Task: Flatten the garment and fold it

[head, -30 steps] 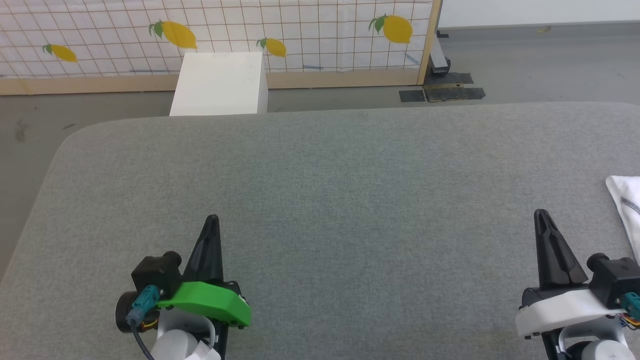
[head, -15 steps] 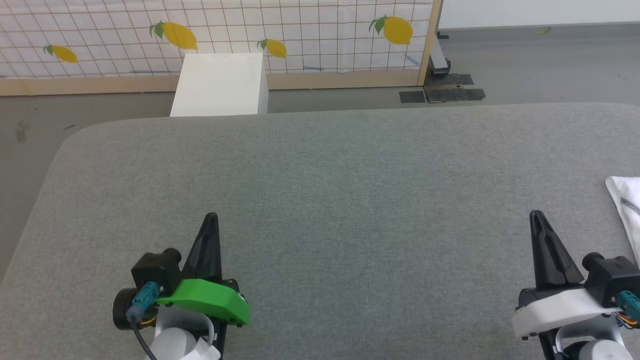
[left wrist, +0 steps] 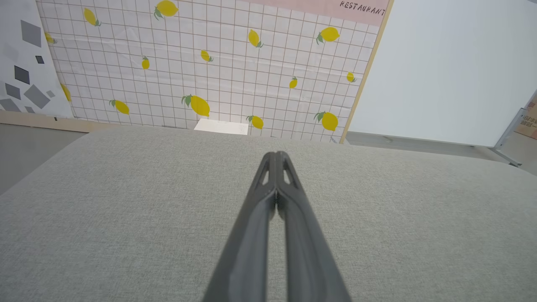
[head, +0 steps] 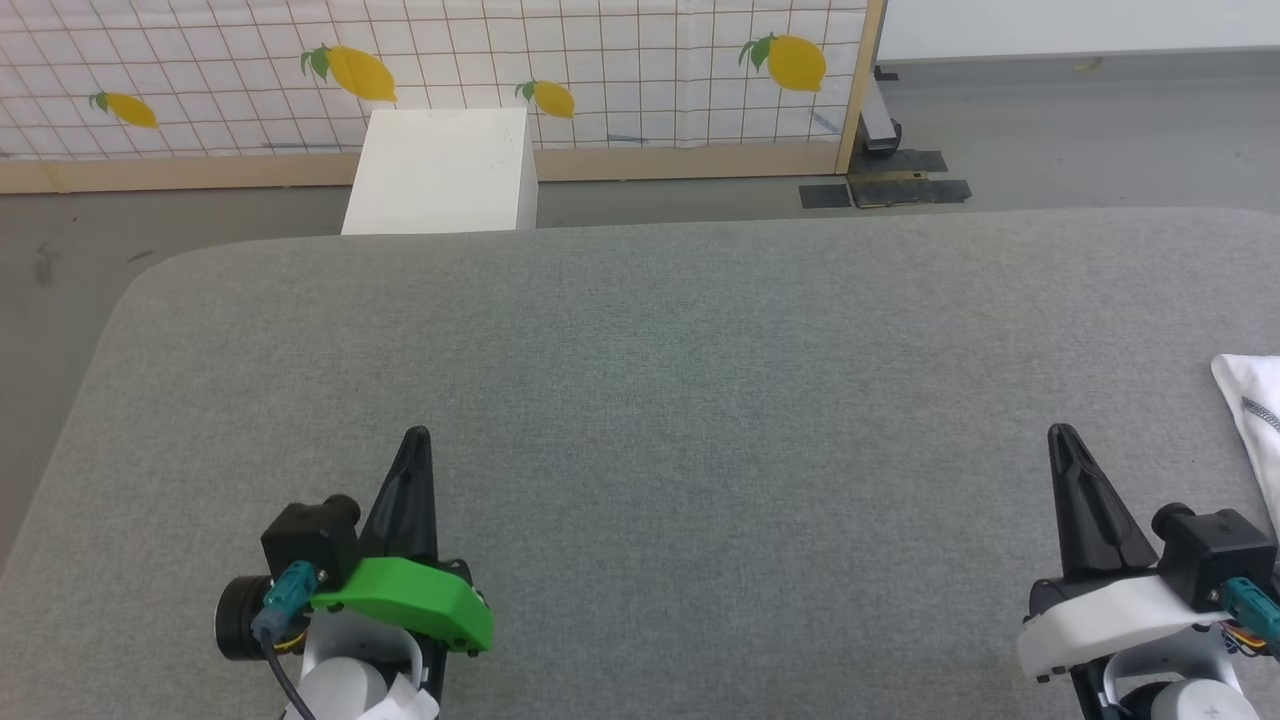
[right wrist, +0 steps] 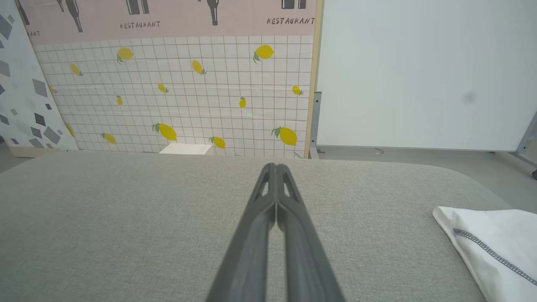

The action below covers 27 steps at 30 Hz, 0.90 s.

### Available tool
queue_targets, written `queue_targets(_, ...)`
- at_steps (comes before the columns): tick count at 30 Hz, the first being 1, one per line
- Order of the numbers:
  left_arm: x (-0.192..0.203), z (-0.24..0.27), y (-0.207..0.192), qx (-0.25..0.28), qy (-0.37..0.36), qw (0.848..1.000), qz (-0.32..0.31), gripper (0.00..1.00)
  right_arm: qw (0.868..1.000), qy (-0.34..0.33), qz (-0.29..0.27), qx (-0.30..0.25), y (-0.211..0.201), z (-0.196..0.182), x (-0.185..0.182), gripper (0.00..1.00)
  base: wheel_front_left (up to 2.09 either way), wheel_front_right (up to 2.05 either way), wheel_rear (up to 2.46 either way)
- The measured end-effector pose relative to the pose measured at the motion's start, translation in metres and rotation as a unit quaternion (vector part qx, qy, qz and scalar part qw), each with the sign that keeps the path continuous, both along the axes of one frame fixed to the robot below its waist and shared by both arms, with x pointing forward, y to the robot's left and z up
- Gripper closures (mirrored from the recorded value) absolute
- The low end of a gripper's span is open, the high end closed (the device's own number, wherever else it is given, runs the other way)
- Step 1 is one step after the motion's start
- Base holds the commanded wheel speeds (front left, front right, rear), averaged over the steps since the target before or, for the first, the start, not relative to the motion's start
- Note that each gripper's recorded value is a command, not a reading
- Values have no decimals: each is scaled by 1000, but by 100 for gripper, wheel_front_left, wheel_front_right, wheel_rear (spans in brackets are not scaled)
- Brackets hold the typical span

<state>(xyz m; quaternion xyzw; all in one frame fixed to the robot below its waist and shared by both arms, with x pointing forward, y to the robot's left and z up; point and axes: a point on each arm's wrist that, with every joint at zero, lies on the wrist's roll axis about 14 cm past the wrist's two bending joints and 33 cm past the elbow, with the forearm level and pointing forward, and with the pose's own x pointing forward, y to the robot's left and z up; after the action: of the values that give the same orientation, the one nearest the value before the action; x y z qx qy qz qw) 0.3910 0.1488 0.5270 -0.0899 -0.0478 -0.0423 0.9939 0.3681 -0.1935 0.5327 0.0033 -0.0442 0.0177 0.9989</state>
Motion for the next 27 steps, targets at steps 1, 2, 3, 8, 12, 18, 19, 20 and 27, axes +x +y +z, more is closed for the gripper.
queue_targets(1,0,0,0,1,0,1000,0,100,1000,1,0,-1,0,0,0,100,0,0,0)
queue_targets(2,0,1,0,3,0,1000,0,100,1000,2,1,-2,1,0,0,100,0,0,0)
queue_targets(3,0,1,1,4,0,1000,1,100,1000,2,1,-2,1,-1,0,100,0,0,0)
queue_targets(8,-1,0,2,8,2,1000,2,100,1000,3,4,-2,3,-1,0,100,0,0,0)
queue_targets(12,-2,0,2,12,4,1000,2,100,1000,7,6,-3,4,-2,0,100,0,0,0)
queue_targets(18,-2,1,3,17,6,1000,3,100,1000,11,9,-4,6,-3,0,100,0,0,0)
queue_targets(19,-2,1,3,17,7,1000,3,100,1000,11,9,-4,6,-3,0,100,0,0,0)
queue_targets(20,-2,2,4,18,7,1000,3,100,1000,11,10,-4,7,-3,0,100,0,0,0)
queue_targets(27,-3,2,5,31,8,999,5,100,1000,15,13,-8,9,-3,0,100,0,0,0)
